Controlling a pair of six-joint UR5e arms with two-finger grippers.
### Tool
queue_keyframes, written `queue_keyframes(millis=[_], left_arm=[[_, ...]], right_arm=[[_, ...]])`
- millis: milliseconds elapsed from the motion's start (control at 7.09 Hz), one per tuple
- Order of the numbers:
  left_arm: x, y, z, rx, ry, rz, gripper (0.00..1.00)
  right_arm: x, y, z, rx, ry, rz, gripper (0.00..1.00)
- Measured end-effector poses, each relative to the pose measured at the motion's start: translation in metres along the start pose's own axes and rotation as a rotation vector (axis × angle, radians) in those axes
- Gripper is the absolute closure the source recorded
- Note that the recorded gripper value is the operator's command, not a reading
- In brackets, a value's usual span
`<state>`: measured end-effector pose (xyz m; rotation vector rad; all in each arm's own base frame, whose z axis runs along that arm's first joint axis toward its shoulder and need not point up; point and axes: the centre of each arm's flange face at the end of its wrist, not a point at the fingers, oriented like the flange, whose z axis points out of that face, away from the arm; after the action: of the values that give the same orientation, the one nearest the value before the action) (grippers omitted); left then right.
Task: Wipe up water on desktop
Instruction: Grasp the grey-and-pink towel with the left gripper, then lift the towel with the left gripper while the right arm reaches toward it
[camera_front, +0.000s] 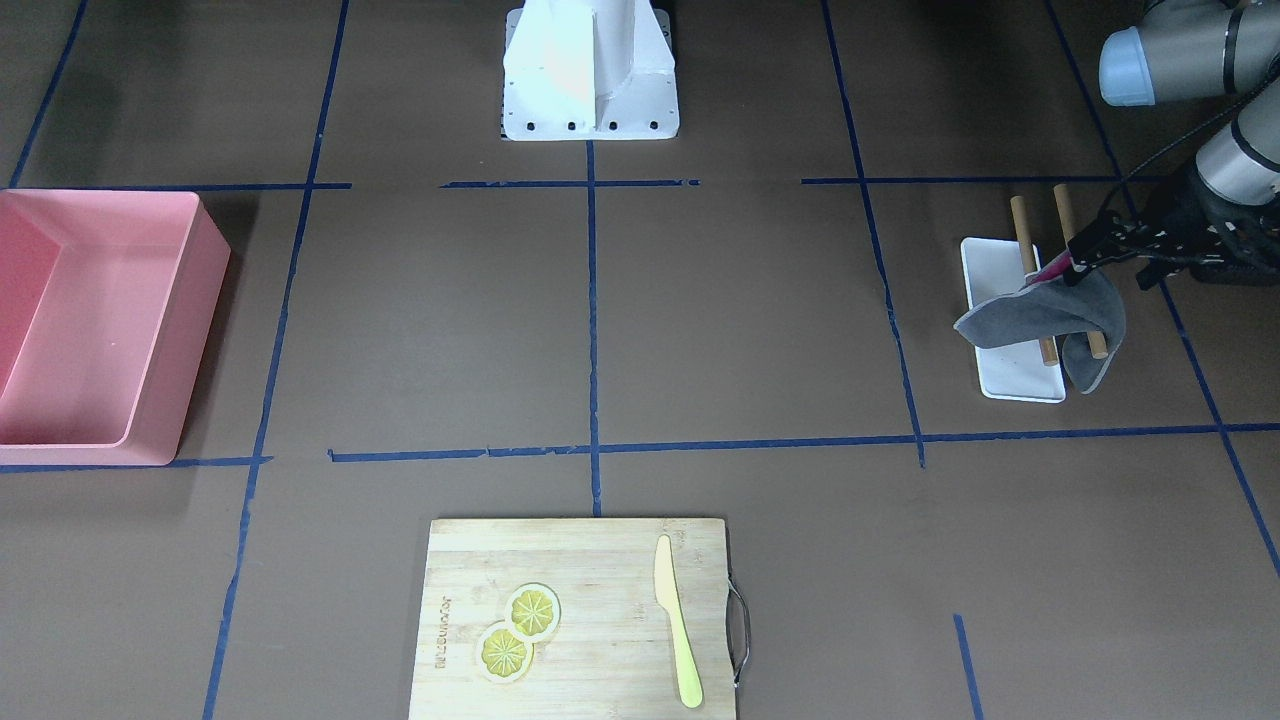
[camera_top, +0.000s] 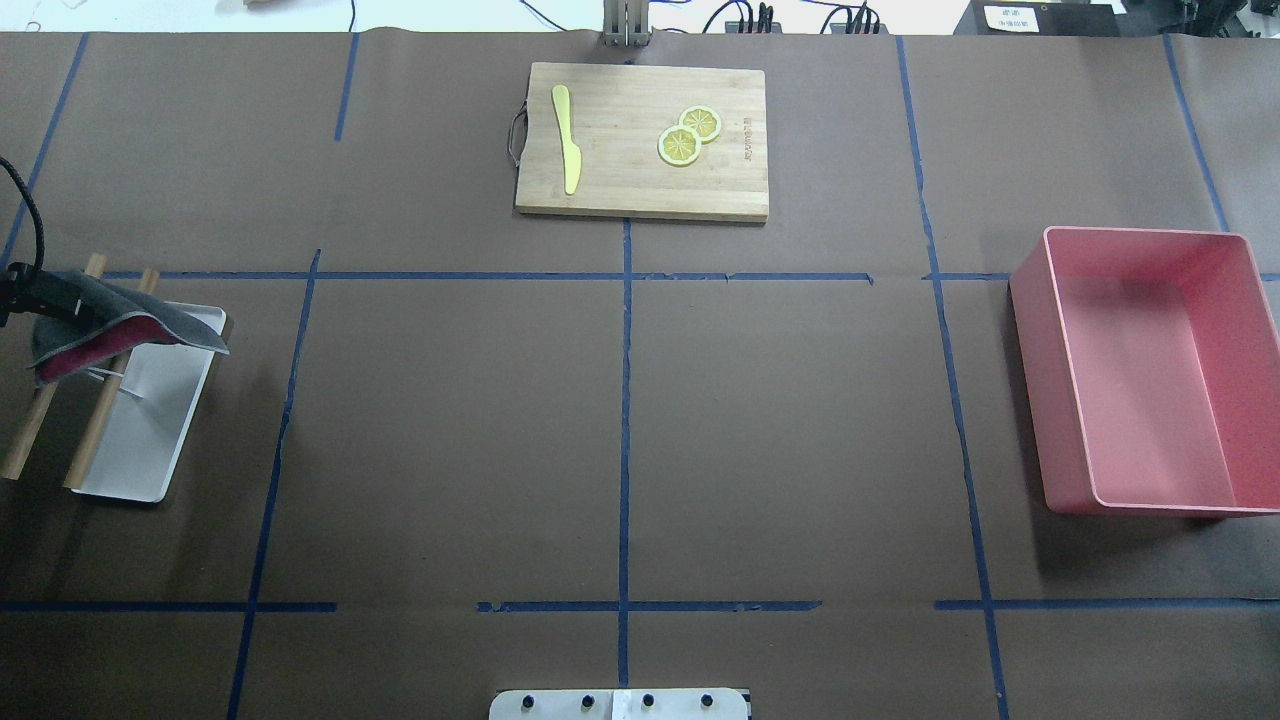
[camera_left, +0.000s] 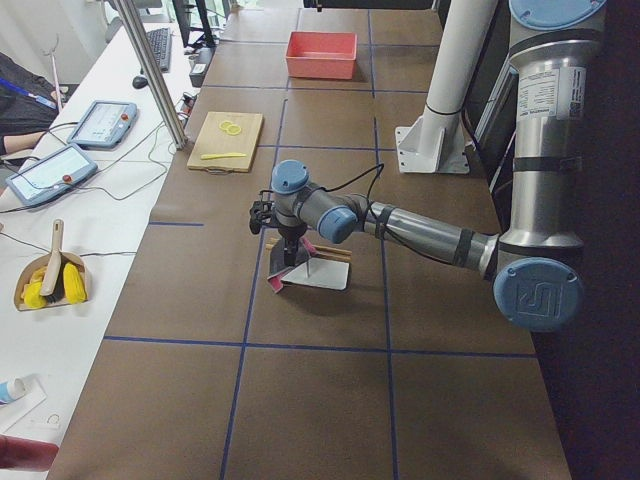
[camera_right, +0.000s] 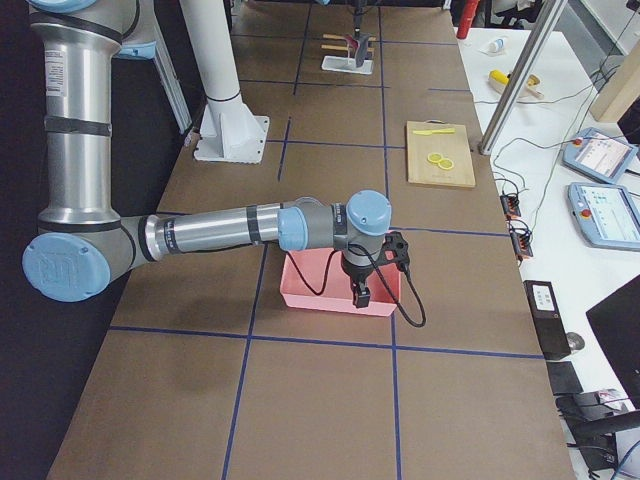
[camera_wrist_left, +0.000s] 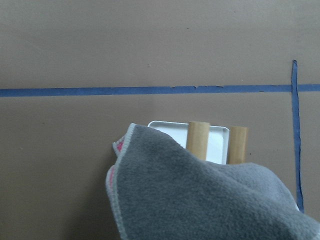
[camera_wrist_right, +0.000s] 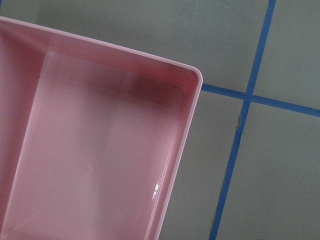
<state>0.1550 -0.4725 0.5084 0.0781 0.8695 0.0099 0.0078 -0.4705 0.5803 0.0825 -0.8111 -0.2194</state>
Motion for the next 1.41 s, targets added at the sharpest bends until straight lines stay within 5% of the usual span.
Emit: queue_keyframes(millis=[423,564,1410], left_arm=[[0.003,0.000,0.002,0.000,-0.003,0.005,0.85],[0.003,-0.001,0.002,0.002,-0.007,0.005,0.93],[0.014,0.003,-0.016,0.007,-0.009,-0.018,1.00]], right_arm=[[0.001,0.001,0.001,-0.002,0.000,0.002,0.00],[0.001,0.001,0.001,-0.002,0.000,0.001,0.00],[-0.005,-0.002,-0.005,0.010,-0.001,-0.008,0.00]])
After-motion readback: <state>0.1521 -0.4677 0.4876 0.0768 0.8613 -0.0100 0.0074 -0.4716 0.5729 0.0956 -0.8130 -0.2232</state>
